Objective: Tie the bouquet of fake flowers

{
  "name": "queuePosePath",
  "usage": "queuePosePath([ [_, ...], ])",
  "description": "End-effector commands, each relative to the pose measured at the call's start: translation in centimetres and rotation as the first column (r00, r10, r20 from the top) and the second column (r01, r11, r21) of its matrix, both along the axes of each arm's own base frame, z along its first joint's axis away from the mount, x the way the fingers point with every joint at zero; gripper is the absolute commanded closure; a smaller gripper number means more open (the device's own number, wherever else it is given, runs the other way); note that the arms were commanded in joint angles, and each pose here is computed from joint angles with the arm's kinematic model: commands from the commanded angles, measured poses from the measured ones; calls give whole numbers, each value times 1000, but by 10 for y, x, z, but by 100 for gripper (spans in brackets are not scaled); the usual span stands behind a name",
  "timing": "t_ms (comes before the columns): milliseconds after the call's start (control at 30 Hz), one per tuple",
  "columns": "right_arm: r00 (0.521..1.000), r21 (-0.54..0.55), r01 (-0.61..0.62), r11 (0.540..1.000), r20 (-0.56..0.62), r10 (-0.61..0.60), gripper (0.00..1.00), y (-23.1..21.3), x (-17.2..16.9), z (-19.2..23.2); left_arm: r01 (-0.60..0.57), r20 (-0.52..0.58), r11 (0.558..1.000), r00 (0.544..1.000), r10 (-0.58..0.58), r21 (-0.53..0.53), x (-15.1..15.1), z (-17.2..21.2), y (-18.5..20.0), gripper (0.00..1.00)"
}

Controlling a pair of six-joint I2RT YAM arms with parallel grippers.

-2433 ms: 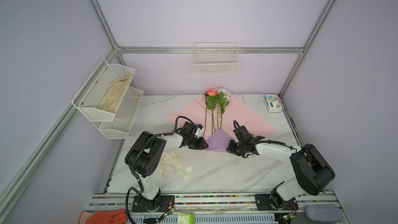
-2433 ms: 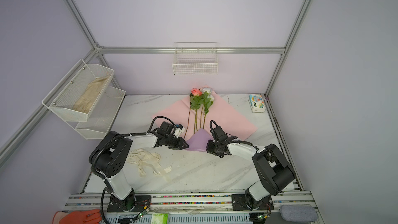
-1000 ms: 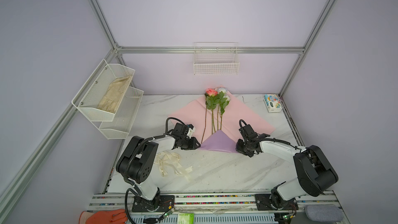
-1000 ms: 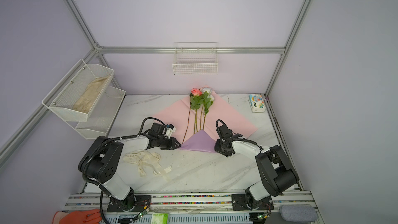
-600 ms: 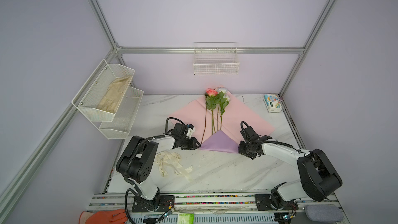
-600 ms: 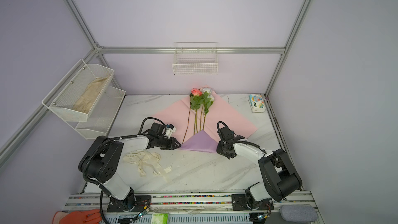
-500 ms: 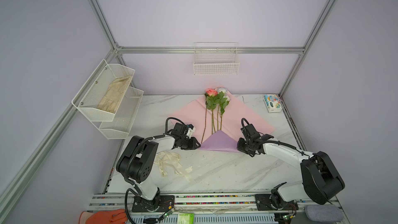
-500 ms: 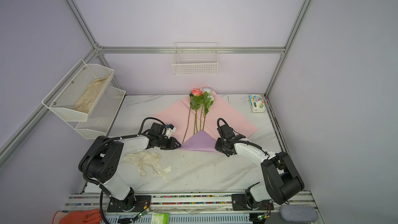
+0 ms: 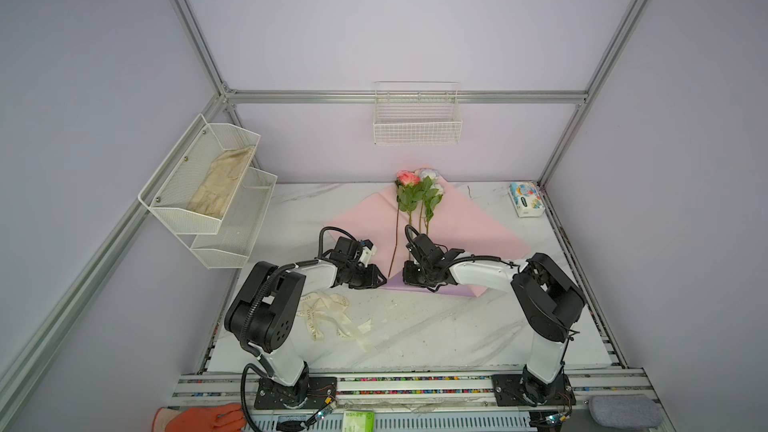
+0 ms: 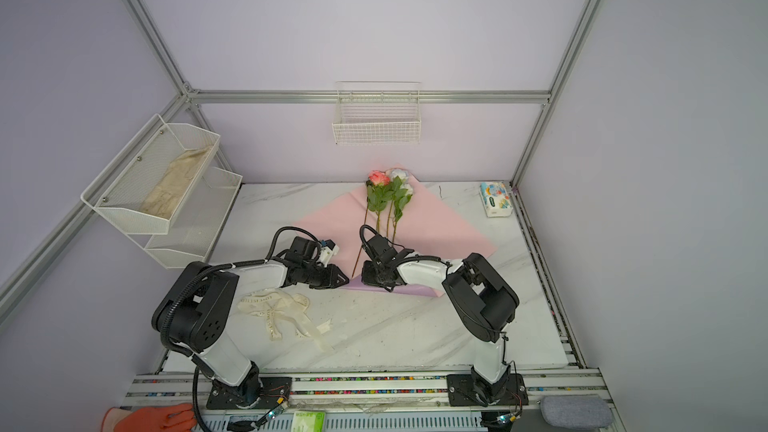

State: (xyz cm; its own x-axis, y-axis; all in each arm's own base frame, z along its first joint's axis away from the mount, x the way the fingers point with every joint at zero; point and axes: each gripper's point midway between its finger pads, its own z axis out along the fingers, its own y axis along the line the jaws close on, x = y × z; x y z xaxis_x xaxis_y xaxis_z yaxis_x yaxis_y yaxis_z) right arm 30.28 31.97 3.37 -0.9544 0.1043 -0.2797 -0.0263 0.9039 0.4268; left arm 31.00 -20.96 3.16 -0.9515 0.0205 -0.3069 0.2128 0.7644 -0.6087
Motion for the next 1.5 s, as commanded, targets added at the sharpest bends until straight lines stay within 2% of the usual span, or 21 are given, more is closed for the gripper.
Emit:
queuePosePath([
  [0,999,-46,27,999,-19,-28,79,-11,-2,-14,-28,5,999,1000,28,18,9,18,1,67],
  [67,999,-65,26,998,-26,-28,79,-14,-3,-20,-44,27,999,999,43,19,13,29,4,66],
  [233,999,-72,10,997,-36,-13,79,-14,-5,-24,-186,84,981,980,180,61,33,57,39,47],
  [333,1000,-69,0,998,-31,-2,79,-12,-4,-21,-271,81,961,961,266,62,49,61,64,41],
  [500,1000,-70,-4,998,-20,3,79,-10,-1,-15,-360,13,933,933,360,9,81,56,89,39],
  [600,1000,-64,-9,998,-22,7,79,-8,-1,-14,-406,10,914,914,406,14,105,50,102,39],
  [667,1000,-68,-9,998,-26,7,79,-9,-2,-14,-431,35,901,902,430,45,119,49,114,39],
  [733,1000,-68,-8,998,-24,7,78,-10,-2,-13,-463,73,877,886,458,130,133,46,130,38],
  [867,1000,-66,-6,998,-24,5,78,-10,-2,-11,-497,88,841,867,490,213,154,42,149,36],
  [1033,1000,-57,-7,998,-26,5,78,-9,-2,-10,-490,32,845,868,495,215,166,22,147,36],
  [1167,1000,-56,-7,998,-25,6,78,-8,-2,-10,-464,-37,870,879,476,166,168,6,133,36],
  [1467,999,-55,-8,998,-32,7,78,-9,-4,-13,-442,-131,892,894,429,-97,178,10,95,36],
])
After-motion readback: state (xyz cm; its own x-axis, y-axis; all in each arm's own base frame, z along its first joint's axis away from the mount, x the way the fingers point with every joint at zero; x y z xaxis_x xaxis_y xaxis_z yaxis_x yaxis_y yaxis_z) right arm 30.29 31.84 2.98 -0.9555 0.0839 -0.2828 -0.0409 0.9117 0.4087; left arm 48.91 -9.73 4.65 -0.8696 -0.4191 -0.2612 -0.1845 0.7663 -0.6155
